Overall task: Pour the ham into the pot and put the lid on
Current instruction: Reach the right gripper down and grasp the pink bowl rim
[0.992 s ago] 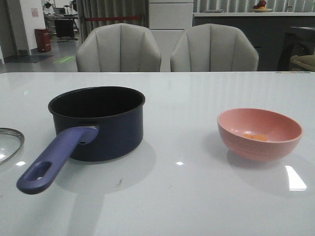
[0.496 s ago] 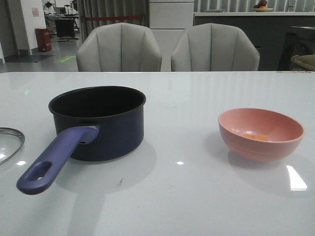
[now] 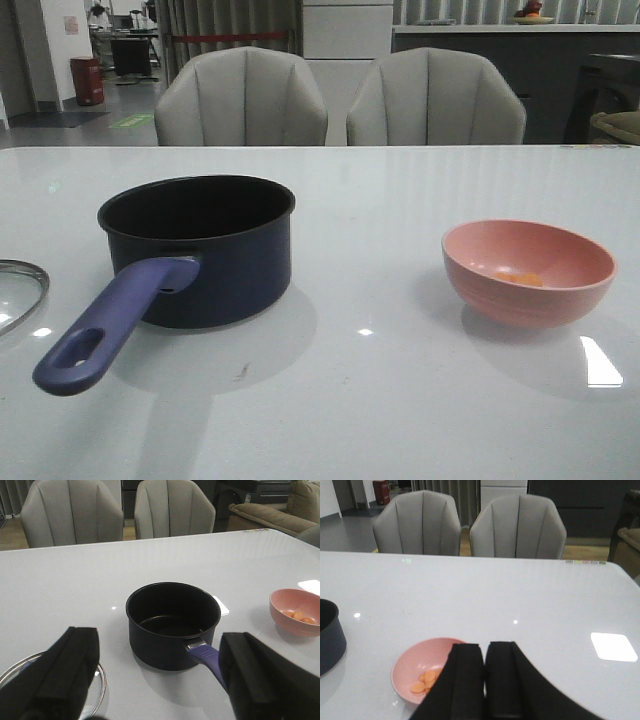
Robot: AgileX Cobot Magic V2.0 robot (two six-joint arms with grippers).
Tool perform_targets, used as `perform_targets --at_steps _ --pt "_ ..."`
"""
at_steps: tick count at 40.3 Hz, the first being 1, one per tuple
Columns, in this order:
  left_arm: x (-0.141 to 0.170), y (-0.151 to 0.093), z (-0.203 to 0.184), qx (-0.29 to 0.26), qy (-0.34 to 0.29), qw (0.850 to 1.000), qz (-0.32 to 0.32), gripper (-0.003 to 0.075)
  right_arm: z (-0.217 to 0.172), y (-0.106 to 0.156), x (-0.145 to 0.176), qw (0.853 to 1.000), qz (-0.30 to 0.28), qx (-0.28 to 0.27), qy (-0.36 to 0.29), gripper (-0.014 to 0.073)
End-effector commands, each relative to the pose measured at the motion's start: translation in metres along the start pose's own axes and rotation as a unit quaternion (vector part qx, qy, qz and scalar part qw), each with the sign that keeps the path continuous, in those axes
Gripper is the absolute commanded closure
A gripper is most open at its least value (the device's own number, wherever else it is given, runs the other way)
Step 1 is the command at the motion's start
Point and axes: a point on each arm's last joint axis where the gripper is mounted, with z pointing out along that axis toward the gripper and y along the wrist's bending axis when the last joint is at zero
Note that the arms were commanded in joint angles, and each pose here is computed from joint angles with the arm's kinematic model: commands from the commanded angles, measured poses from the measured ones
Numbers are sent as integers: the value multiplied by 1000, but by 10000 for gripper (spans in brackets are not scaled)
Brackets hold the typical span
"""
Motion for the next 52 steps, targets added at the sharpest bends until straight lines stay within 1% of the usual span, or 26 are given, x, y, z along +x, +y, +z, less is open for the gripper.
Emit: perform_targets --at_steps 1,4,8,10,12,15,18,22,27,31,36,43,52 --pt "-16 -1 -3 7 -53 999 -2 191 2 0 -16 999 10 2 -33 428" --pt "-16 -1 -3 7 -53 999 -2 191 5 0 -16 999 11 4 -32 427" --pt "-16 -1 -3 7 -53 999 -2 191 16 0 -16 1000 11 6 -4 414" --pt "-16 -1 -3 7 -51 999 -2 191 24 -1 -16 1000 12 7 15 381" --pt "-16 -1 -3 7 -50 999 -2 191 35 -1 -16 999 13 9 37 330" --pt "-16 -1 -3 7 -50 999 -2 191 50 -1 -19 998 17 11 65 228" --pt "-16 -1 -3 7 -50 999 -2 191 68 -2 -21 995 25 13 94 155" --pt "-16 -1 -3 7 -50 999 -2 191 91 -1 -26 990 45 14 132 101" --pt "-16 -1 -3 7 -50 999 -2 191 127 0 -28 979 66 13 190 97" --pt "-16 -1 -3 7 -50 999 -2 191 156 0 -31 970 69 10 232 97" --pt "-16 -1 -3 7 -50 999 -2 191 191 0 -25 956 69 8 285 97" --pt "-16 -1 -3 7 -50 999 -2 191 229 -2 -16 941 66 7 332 97" --pt "-16 -1 -3 7 -50 999 -2 191 259 -16 5 925 75 24 371 97"
